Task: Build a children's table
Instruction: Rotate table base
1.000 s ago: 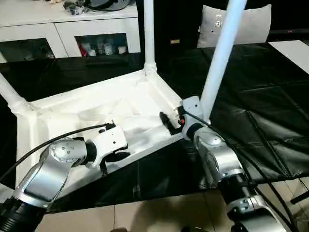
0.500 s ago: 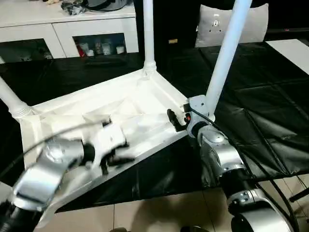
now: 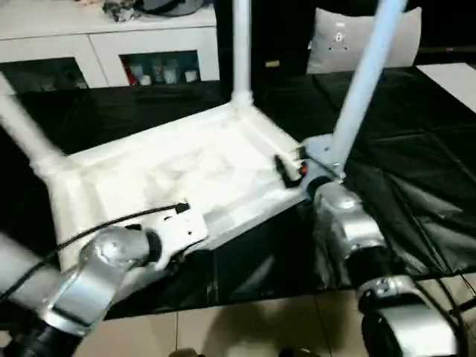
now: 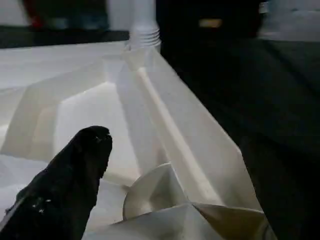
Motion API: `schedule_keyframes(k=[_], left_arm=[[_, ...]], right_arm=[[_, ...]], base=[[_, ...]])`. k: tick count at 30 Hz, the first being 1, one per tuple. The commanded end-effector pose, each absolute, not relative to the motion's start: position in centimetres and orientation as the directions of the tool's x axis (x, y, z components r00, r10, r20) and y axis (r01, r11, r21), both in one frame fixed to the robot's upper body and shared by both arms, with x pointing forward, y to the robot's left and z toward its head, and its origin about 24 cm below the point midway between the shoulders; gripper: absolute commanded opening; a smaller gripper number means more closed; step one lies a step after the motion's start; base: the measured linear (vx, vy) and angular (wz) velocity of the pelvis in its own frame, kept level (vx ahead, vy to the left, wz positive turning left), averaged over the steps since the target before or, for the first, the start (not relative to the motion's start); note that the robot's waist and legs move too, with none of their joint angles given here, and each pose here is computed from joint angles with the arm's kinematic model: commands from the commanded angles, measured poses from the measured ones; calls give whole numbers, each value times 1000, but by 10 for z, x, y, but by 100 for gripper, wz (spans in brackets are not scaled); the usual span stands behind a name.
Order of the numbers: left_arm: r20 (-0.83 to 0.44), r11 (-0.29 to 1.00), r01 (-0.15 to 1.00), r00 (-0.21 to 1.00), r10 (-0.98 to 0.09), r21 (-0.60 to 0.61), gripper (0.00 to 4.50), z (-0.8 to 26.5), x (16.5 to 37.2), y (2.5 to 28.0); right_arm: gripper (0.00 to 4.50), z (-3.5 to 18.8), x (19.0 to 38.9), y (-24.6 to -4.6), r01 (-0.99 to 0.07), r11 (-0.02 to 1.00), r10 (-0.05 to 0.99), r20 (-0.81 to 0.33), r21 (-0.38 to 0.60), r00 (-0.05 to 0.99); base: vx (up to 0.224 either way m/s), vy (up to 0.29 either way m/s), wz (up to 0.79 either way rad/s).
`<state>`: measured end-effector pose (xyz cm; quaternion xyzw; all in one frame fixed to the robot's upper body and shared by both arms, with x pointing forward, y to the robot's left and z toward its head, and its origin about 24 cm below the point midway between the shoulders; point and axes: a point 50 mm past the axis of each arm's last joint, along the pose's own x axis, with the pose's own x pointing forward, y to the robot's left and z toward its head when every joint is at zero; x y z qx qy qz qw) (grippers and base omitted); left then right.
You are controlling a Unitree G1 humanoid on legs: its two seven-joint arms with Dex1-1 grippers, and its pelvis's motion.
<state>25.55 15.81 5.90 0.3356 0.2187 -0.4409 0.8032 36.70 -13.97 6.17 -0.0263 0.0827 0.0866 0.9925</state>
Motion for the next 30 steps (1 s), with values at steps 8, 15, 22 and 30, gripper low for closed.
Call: schedule_keyframes(k=[8, 15, 22, 30], left_arm=[[-597, 450, 743, 668, -444, 496, 234, 62, 279, 182], [-409, 570, 603, 798, -442, 558, 234, 63, 315, 151], [-192, 760, 499, 865, -463, 416, 234, 69, 316, 132], [-82, 884, 410, 912, -402, 227, 304, 60, 275, 153]], right_arm=[[450, 68, 363, -224, 155, 985, -163, -128, -73, 978], [450, 61, 344, -259, 230, 968, -241, -122, -104, 963], [450, 65, 342, -223, -39, 998, 37, -46, -47, 998], [450, 62, 316, -178, -342, 940, 342, -7, 1, 940]], base=[[0, 0, 0], [0, 0, 0], [0, 0, 0], [0, 0, 0]])
